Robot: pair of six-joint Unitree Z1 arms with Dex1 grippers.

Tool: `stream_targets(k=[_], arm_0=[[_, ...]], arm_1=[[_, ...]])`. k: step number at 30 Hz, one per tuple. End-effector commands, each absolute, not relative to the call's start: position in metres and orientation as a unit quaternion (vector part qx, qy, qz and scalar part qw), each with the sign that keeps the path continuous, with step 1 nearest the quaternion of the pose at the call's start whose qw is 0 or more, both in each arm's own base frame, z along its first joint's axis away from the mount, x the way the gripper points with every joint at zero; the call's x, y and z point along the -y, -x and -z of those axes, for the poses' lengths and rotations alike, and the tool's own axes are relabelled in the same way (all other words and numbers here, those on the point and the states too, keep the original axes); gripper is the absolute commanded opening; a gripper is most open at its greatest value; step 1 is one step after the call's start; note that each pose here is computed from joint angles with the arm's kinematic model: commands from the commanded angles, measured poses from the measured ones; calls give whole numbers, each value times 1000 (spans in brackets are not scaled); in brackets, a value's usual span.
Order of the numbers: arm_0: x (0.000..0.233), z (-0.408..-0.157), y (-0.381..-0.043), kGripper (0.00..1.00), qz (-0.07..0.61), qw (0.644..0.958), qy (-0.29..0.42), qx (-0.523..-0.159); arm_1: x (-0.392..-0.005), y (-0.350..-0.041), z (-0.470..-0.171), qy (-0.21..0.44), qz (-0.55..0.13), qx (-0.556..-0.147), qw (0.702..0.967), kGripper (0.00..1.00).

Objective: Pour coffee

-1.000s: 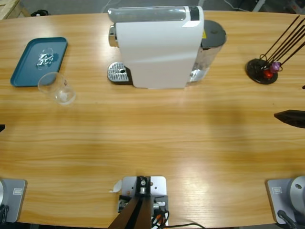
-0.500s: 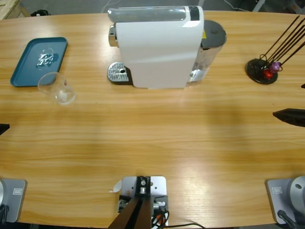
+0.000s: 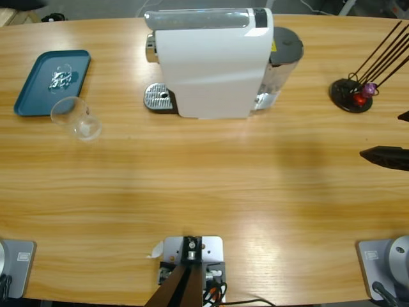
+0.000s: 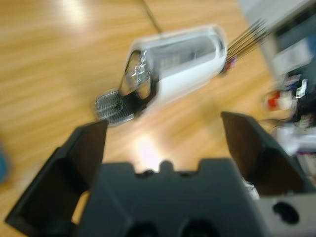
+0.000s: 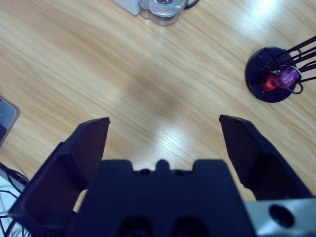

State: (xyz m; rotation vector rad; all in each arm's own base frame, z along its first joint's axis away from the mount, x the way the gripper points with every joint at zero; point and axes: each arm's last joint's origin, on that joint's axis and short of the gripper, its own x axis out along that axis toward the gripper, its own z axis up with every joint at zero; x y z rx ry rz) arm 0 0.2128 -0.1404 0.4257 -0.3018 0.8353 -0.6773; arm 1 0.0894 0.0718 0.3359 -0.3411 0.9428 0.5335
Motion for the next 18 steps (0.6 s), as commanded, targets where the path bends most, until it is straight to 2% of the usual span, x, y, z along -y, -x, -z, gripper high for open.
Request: stream_targets(k=[1, 5, 7, 14, 18], arm_0=[[199, -391, -339, 989, 315, 788, 234, -475], [214, -385, -354, 959, 312, 775, 249, -490], [215, -379, -351, 882, 302, 766, 247, -510], [205, -366, -332, 872, 251, 742, 219, -582], [208, -361, -328, 872, 244, 727, 220, -602]], arm_1=[[-70, -88, -327, 157, -250, -458, 838, 1000], [-71, -89, -326, 157, -250, -460, 837, 1000], [-71, -89, -326, 157, -250, -459, 838, 1000], [-74, -93, -325, 160, -249, -464, 835, 1000], [-74, -93, -325, 160, -248, -464, 835, 1000]])
